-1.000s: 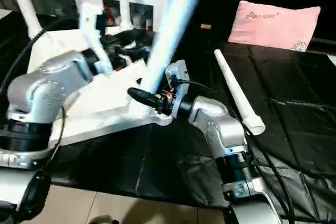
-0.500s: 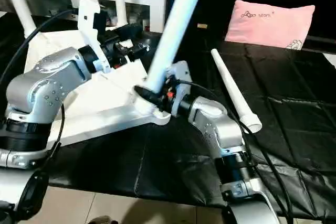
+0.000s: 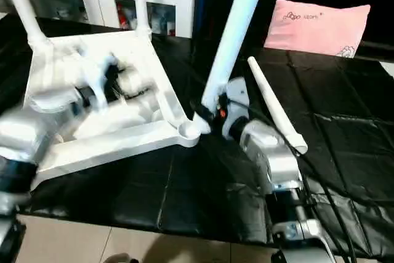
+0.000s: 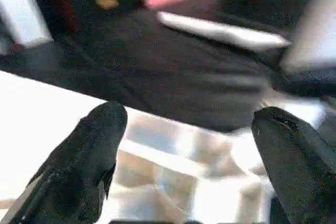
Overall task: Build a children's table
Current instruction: Pick table leg
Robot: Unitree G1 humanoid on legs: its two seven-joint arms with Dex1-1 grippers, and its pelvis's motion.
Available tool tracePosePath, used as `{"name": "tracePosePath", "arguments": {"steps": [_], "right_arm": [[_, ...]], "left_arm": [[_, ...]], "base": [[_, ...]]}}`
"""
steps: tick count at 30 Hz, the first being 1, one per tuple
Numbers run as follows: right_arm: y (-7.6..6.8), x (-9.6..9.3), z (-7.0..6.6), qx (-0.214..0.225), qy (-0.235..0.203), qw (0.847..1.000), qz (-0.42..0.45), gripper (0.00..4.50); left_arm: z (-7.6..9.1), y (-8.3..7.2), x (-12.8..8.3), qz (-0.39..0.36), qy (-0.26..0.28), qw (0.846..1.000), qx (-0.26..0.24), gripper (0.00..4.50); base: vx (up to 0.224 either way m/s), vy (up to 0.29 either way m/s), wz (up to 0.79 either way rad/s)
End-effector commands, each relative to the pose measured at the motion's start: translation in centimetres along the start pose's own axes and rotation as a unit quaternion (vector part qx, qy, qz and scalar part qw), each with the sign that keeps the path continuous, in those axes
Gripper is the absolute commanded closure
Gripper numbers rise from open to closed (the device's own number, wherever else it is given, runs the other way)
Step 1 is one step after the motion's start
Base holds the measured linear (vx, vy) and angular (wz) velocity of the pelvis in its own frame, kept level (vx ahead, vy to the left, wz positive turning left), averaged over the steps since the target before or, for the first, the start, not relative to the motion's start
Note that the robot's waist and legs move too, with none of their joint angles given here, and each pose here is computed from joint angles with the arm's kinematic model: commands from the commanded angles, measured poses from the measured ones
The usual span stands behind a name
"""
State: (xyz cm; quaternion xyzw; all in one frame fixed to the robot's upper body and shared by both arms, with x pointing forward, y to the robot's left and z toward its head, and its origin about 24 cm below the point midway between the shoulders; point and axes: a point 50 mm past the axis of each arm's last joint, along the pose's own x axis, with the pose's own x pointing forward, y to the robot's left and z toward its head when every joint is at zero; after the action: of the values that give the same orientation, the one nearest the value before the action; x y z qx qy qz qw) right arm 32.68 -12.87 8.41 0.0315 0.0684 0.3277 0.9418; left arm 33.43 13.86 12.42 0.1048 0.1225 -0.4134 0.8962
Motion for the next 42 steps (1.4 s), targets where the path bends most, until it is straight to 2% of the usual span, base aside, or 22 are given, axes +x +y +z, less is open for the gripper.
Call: {"name": "tracePosePath", "arguments": {"steps": [1, 4, 8, 9, 11, 12, 15, 17, 21, 23, 26, 29, 31, 34, 36, 42], "right_arm": [[-0.5, -0.7, 0.6, 0.000, -0.015, 1.000, -0.014, 2.58], [-0.5, -0.9, 0.4, -0.003, -0.007, 1.000, -0.017, 2.58], [-0.1, -1.1, 0.0, -0.019, 0.004, 1.000, -0.010, 2.58], [-0.1, -1.1, -0.1, -0.017, 0.001, 1.000, -0.013, 2.58], [-0.1, -1.2, -0.1, -0.015, -0.001, 1.000, -0.016, 2.58], [0.1, -1.2, -0.1, 0.000, -0.004, 1.000, -0.013, 2.58], [0.1, -1.3, -0.1, 0.003, -0.006, 1.000, -0.010, 2.58], [0.3, -1.3, 0.0, -0.007, -0.014, 1.000, -0.008, 2.58], [0.4, -1.4, -0.2, -0.005, -0.007, 1.000, -0.005, 2.58], [0.5, -1.3, -0.2, -0.005, -0.007, 1.000, -0.004, 2.58], [0.5, -1.3, -0.2, -0.006, -0.007, 1.000, -0.002, 2.58], [0.6, -1.3, -0.3, -0.007, -0.005, 1.000, 0.003, 2.58], [0.6, -1.3, -0.3, -0.007, -0.004, 1.000, 0.005, 2.58], [0.8, -1.3, -0.4, -0.008, -0.002, 1.000, 0.009, 2.58], [0.9, -1.2, -0.4, -0.009, -0.001, 1.000, 0.014, 2.58], [1.0, -1.2, -0.5, -0.013, 0.004, 1.000, 0.021, 2.58]], "left_arm": [[-1.2, -1.1, 0.7, -0.031, 0.031, 0.999, -0.006, 0.17], [-2.7, -1.9, 1.5, -0.049, 0.063, 0.997, -0.019, 0.17], [-4.0, -2.2, 1.5, -0.073, 0.097, 0.993, -0.015, 0.17], [-4.4, -2.1, 1.4, -0.073, 0.112, 0.991, -0.005, 0.47], [-4.6, -2.1, 1.3, -0.073, 0.121, 0.990, 0.001, 0.54], [-5.3, -1.5, 1.2, -0.058, 0.142, 0.988, 0.026, 0.57], [-5.5, -1.3, 1.1, -0.054, 0.149, 0.987, 0.030, 0.92], [-5.6, -1.0, 1.1, -0.053, 0.153, 0.987, 0.022, 0.97], [-5.2, -1.3, 1.0, -0.072, 0.141, 0.987, 0.010, 1.39], [-5.3, -1.3, 0.9, -0.076, 0.145, 0.986, 0.018, 1.41], [-5.5, -1.2, 0.9, -0.078, 0.148, 0.986, 0.021, 1.78], [-5.5, -1.1, 0.7, -0.084, 0.151, 0.985, 0.022, 1.88], [-5.5, -1.0, 0.6, -0.086, 0.151, 0.985, 0.023, 2.23], [-5.5, -0.9, 0.5, -0.091, 0.151, 0.984, 0.028, 2.35], [-5.6, -0.8, 0.5, -0.090, 0.153, 0.984, 0.030, 2.63], [-5.5, -0.5, 0.5, -0.089, 0.156, 0.983, 0.031, 3.09]], "base": [[0.000, 0.000, 0.00], [0.000, 0.000, 0.00], [0.000, 0.000, 0.00], [0.000, 0.000, 0.00], [0.000, 0.000, 0.00], [0.000, 0.000, 0.00], [0.000, 0.000, 0.00], [0.000, 0.000, 0.00], [0.000, 0.000, 0.00], [0.000, 0.000, 0.00], [0.000, 0.000, 0.00], [0.000, 0.000, 0.00], [0.000, 0.000, 0.00], [0.000, 0.000, 0.00], [0.000, 0.000, 0.00], [0.000, 0.000, 0.00]]}}
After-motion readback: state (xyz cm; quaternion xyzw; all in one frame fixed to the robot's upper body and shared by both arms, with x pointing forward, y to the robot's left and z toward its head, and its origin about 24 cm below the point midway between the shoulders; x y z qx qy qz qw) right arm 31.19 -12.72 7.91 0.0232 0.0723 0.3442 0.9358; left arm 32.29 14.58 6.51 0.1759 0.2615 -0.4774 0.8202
